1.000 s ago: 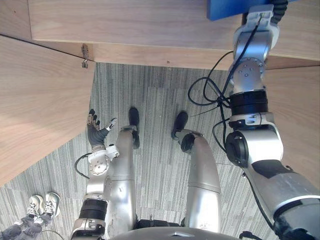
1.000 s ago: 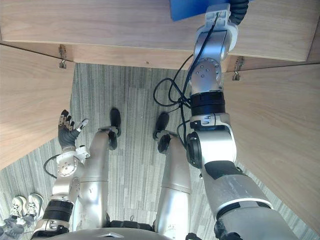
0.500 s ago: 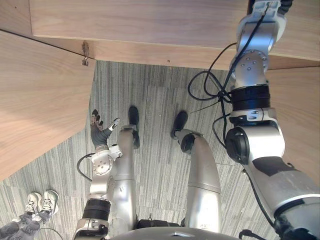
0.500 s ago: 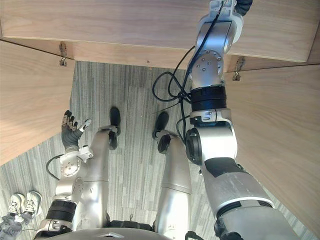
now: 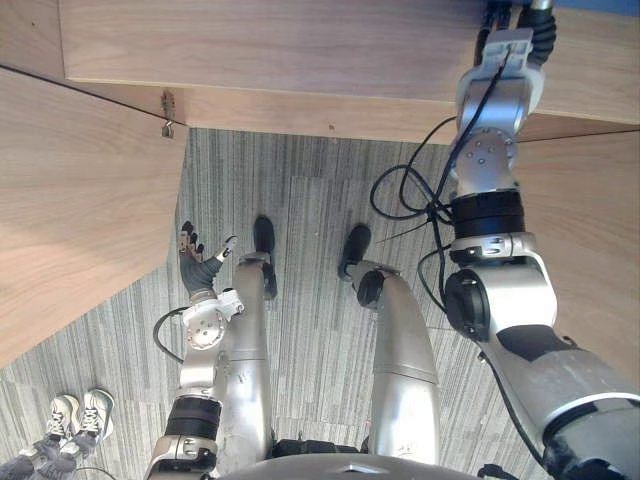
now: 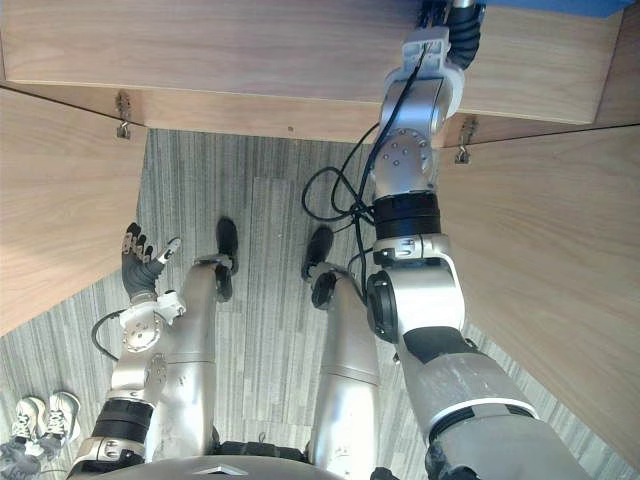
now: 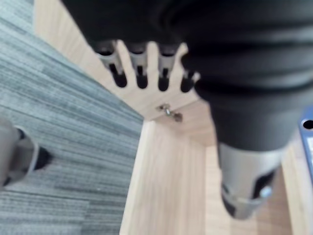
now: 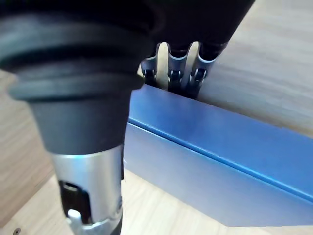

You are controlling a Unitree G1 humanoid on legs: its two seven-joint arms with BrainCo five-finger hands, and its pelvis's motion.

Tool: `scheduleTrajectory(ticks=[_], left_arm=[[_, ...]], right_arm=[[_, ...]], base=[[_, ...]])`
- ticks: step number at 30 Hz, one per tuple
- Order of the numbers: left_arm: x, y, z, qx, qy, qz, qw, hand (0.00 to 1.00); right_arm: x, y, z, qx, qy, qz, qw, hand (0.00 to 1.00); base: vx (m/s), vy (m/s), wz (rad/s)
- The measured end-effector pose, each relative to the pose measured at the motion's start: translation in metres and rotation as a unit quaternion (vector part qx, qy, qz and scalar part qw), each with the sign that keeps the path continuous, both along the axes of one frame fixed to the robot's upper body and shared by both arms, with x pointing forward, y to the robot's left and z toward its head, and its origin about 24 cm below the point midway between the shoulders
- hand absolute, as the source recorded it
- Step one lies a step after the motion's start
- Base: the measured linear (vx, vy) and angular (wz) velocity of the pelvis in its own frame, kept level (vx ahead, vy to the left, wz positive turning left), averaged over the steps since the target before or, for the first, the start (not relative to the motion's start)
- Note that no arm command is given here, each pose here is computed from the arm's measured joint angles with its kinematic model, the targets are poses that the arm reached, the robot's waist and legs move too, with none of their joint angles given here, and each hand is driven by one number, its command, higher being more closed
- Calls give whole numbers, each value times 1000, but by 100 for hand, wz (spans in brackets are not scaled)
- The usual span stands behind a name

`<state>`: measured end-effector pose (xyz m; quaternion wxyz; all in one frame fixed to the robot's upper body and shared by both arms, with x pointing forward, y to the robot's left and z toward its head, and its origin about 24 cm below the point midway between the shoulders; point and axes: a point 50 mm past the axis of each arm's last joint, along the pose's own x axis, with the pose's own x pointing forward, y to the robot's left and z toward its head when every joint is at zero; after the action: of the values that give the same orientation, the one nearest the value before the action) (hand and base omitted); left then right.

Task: Walk over to the cabinet, pick up the folder, carry it to the office cabinet, place the folder inside the office cabinet, then close the office cabinet door

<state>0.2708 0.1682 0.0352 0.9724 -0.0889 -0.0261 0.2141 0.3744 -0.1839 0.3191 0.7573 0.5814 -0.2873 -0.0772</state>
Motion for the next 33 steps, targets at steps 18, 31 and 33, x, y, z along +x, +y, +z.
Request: scheduleTrajectory(ticks=[18, 31, 33], left_arm=[[0, -1, -3, -4, 11, -4, 1000, 0], [0, -2, -4, -5, 16, -3, 1000, 0], [2, -3, -4, -8, 21, -2, 1000, 0]], right_arm=[[-20, -1, -38, 116, -47, 16, 992, 0], [-29, 3, -37, 123, -59, 22, 990, 0], [-32, 5, -44, 129, -43, 12, 991, 0]], base=[[-13, 0, -1], [-12, 5, 0], [0, 0, 0]])
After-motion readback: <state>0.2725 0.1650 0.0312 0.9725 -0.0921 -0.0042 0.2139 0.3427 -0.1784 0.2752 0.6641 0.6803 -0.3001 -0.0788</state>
